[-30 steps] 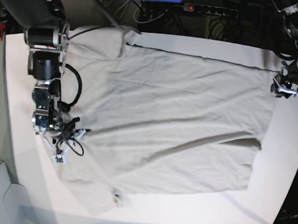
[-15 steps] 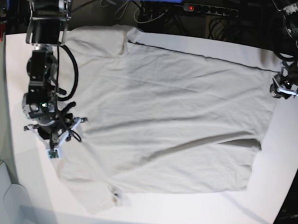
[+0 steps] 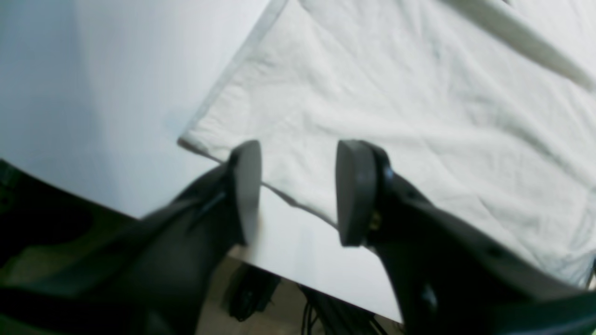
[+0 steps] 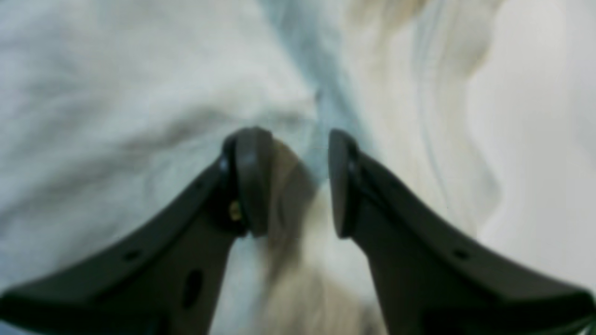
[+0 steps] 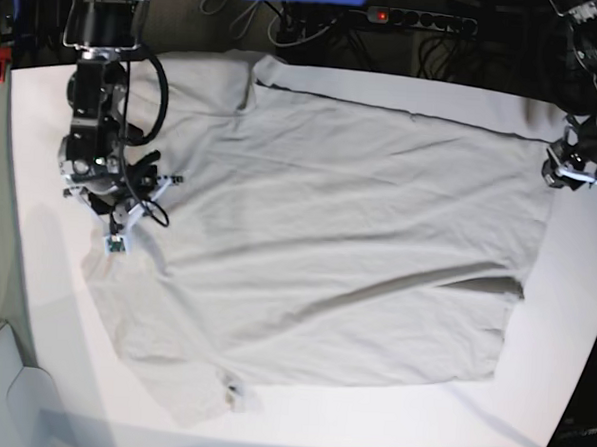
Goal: Layout the t-shirt on the table in an organized manner, then fold the t-shirt properly
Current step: 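Drag both held shirt corners toward the collar end with both grippers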
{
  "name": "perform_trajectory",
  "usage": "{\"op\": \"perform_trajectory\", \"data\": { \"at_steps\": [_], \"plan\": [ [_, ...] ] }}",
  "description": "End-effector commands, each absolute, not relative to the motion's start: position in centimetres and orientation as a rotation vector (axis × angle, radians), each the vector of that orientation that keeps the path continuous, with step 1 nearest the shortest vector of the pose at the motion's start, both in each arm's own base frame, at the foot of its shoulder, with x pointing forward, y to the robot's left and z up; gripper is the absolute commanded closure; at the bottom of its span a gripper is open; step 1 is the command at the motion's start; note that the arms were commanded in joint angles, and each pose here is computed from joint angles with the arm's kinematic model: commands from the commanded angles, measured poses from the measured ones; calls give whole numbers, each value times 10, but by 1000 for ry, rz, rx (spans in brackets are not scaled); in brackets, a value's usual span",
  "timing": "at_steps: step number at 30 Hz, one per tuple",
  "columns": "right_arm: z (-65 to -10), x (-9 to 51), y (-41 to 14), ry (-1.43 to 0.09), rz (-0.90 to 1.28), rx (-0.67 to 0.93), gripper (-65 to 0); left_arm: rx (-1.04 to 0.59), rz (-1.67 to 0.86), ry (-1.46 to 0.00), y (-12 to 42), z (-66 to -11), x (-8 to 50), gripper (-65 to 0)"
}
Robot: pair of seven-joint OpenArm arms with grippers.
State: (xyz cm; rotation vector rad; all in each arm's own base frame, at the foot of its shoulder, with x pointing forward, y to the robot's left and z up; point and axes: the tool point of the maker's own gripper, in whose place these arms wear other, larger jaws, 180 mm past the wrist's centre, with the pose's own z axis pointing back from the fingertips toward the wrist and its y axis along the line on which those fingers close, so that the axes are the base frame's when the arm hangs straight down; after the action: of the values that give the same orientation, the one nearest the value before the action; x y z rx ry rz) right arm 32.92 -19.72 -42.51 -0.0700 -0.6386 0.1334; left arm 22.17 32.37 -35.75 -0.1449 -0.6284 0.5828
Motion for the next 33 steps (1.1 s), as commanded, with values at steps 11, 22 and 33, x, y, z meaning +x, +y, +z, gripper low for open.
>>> {"op": "perform_trajectory", "data": {
  "at_steps": [11, 22, 33],
  "plan": [
    [-441, 378, -227, -621, 93, -78, -220, -112, 445, -647, 329, -351, 207, -510],
    [-381, 367, -245, -723, 71, -154, -221, -49, 444, -673, 358, -344, 189, -510],
    [-331, 328, -225, -800, 115, -197, -222, -95, 420, -655, 344, -355, 204, -512]
  ]
}}
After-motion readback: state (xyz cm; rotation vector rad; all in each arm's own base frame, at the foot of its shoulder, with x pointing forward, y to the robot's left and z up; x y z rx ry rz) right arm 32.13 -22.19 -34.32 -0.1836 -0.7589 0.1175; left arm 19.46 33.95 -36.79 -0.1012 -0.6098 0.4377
